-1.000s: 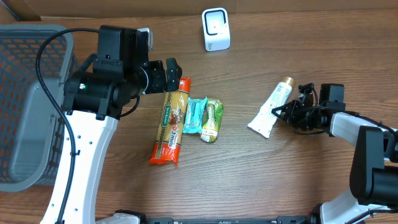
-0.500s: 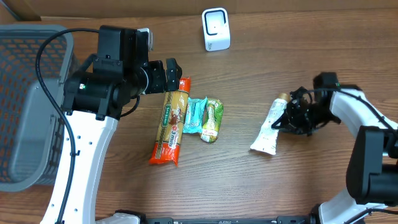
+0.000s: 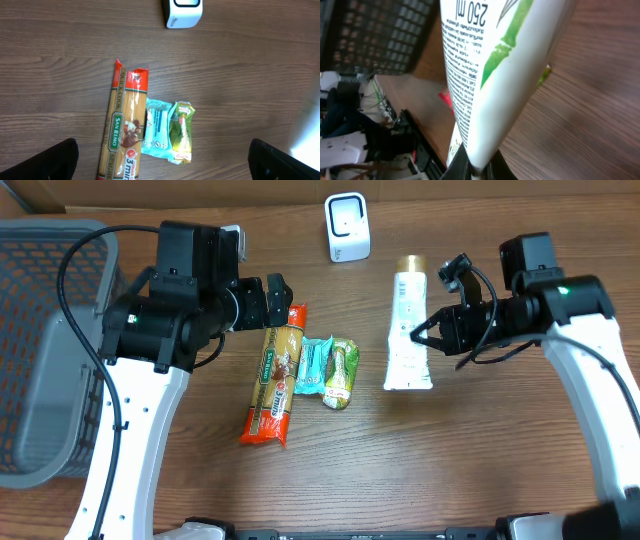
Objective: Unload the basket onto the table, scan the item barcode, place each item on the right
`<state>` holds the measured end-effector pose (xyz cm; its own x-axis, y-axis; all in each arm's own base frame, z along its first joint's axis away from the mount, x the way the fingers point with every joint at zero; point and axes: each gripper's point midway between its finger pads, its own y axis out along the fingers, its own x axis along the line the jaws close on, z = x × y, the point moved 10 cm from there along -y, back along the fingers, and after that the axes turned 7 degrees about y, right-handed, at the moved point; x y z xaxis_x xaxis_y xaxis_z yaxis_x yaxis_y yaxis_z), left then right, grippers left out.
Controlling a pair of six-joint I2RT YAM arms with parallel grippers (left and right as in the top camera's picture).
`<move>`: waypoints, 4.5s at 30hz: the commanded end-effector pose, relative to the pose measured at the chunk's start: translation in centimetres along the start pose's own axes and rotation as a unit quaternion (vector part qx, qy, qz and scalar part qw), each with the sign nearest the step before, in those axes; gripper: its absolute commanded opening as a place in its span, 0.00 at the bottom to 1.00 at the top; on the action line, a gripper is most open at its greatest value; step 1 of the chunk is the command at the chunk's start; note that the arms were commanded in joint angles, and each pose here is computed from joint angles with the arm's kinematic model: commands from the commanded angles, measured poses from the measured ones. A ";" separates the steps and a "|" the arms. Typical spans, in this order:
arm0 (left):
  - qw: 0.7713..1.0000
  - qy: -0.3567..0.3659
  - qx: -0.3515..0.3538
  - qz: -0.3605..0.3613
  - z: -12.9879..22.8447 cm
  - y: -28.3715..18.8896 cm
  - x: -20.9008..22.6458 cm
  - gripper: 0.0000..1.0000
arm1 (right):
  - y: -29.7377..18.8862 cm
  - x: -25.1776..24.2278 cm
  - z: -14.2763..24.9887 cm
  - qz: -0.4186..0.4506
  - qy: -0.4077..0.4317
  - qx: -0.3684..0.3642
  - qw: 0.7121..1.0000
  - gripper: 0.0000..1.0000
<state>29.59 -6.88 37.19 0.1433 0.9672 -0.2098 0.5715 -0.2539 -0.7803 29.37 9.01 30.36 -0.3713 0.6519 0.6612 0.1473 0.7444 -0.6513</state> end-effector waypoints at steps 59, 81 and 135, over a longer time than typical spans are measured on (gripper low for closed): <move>1.000 -0.001 -0.001 0.004 -0.1 0.0 -0.1 1.00 | 22.3 -7.4 -17.6 0.686 -0.403 -0.111 0.596 0.04; 1.000 -0.001 -0.001 0.004 -0.1 0.0 -0.1 1.00 | 22.2 -3.2 -16.9 0.686 -0.369 -0.159 0.606 0.04; 1.000 -0.001 -0.001 0.004 -0.1 0.0 -0.1 1.00 | 0.9 -14.1 -1.0 0.177 0.441 -0.220 0.852 1.00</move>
<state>29.59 -6.88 37.18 0.1432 0.9672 -0.2098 0.5712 -0.2539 -0.7806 34.81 -1.08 14.66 0.7601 0.4697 0.4492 0.3907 0.2221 -0.8933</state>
